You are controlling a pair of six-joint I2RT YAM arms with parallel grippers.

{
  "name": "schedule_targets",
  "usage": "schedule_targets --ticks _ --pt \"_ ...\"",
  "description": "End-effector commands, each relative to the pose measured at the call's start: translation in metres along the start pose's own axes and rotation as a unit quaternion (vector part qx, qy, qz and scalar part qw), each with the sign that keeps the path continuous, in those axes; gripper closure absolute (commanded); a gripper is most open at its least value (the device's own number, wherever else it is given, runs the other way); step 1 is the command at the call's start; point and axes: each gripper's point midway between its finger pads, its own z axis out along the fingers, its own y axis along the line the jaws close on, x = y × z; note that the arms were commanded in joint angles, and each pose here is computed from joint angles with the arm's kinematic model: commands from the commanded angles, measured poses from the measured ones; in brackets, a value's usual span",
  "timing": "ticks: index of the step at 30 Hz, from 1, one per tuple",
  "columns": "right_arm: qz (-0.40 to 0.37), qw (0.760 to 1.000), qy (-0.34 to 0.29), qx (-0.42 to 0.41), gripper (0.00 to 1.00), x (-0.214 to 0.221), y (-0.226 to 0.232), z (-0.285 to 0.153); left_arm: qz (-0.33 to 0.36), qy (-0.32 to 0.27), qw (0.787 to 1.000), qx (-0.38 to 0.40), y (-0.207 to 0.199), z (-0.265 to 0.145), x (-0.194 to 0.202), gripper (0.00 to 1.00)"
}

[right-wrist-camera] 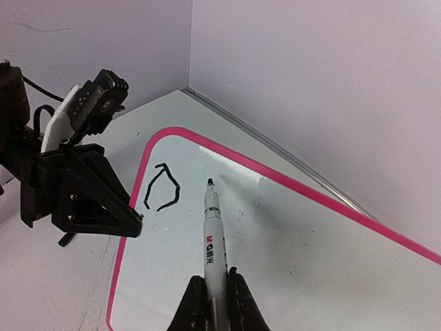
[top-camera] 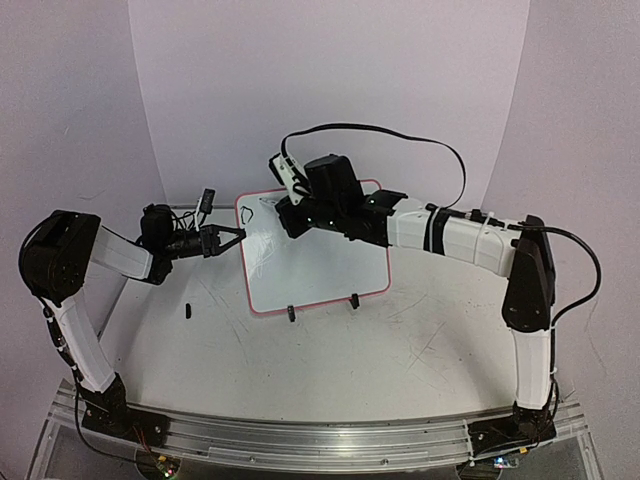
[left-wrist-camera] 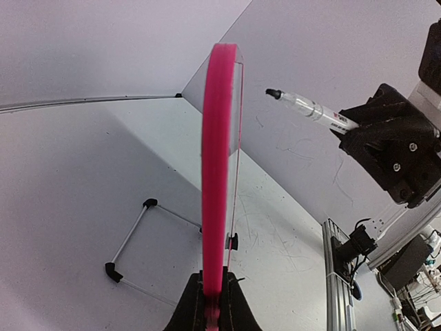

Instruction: Write a sentence on the whiteboard

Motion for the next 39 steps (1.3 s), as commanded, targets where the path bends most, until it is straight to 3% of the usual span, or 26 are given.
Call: schedule_targets --ticks 1,39 --pt "-0.002 1.0 -0.025 -0.017 1.0 -0.019 0.011 0.005 0.042 -0.01 0.999 0.026 -0.016 0.003 -0.02 1.0" --pt "0.011 1.0 0.021 0.007 1.0 0.016 0.005 0.005 0.043 -0.01 0.999 0.027 -0.017 0.002 -0.02 1.0"
